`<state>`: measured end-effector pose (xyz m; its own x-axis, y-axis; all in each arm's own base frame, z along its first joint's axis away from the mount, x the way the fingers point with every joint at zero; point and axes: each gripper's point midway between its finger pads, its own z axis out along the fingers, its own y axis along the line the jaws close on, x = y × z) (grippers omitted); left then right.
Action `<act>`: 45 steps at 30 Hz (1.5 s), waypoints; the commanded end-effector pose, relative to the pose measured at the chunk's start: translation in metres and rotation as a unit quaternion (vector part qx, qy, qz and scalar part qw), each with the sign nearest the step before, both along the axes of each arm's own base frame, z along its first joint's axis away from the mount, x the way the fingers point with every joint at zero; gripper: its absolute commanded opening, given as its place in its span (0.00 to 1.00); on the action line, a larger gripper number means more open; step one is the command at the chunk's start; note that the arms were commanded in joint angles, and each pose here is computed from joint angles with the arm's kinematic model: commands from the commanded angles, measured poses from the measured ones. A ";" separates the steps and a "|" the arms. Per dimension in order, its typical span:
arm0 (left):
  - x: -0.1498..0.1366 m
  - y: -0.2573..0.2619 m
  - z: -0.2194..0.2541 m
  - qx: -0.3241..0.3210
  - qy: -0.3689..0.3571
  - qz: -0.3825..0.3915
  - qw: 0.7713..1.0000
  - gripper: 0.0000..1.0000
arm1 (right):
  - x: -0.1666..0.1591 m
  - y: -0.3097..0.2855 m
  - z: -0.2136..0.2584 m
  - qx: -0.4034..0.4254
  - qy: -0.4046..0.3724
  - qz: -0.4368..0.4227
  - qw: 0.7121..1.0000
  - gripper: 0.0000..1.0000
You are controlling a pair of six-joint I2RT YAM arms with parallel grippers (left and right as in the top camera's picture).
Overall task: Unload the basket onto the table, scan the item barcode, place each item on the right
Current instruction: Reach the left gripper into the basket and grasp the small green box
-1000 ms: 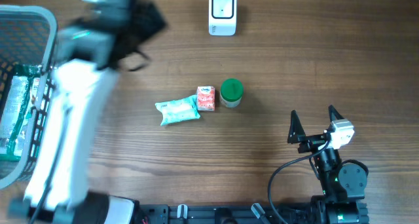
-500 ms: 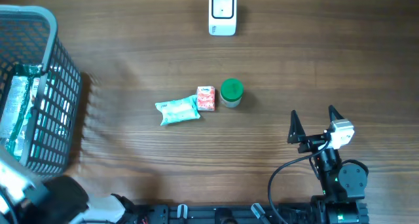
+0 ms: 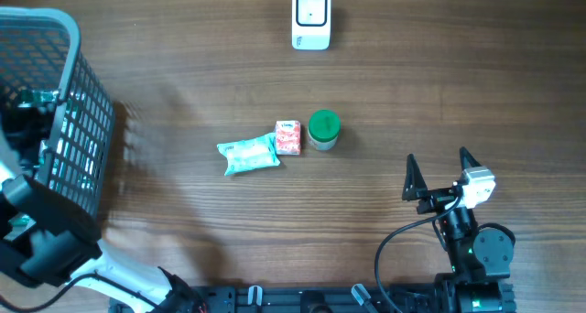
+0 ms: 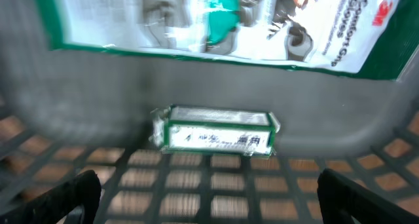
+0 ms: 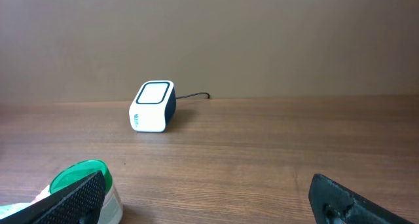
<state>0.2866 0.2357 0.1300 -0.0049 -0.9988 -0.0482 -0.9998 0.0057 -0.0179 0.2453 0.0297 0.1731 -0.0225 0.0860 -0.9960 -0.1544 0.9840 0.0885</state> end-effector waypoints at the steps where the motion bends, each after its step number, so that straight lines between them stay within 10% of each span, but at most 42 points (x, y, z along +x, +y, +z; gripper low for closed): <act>1: 0.006 -0.022 -0.037 -0.006 0.022 -0.059 0.998 1.00 | 0.000 -0.002 0.003 -0.004 -0.007 -0.005 1.000 1.00; 40: -0.016 -0.048 -0.132 -0.056 0.089 -0.075 0.992 1.00 | 0.000 -0.002 0.003 -0.004 -0.007 -0.005 1.000 1.00; 45: -0.021 -0.049 -0.138 -0.057 0.092 -0.074 0.991 0.58 | 0.000 -0.002 0.002 -0.004 -0.007 -0.005 1.000 1.00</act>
<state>0.2939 0.2056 0.0255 -0.1314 -0.9913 -0.0054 -0.9907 0.1311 0.0354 0.2453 0.0296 0.1731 -0.0225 0.0860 -0.9960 -0.1540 0.9841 0.0885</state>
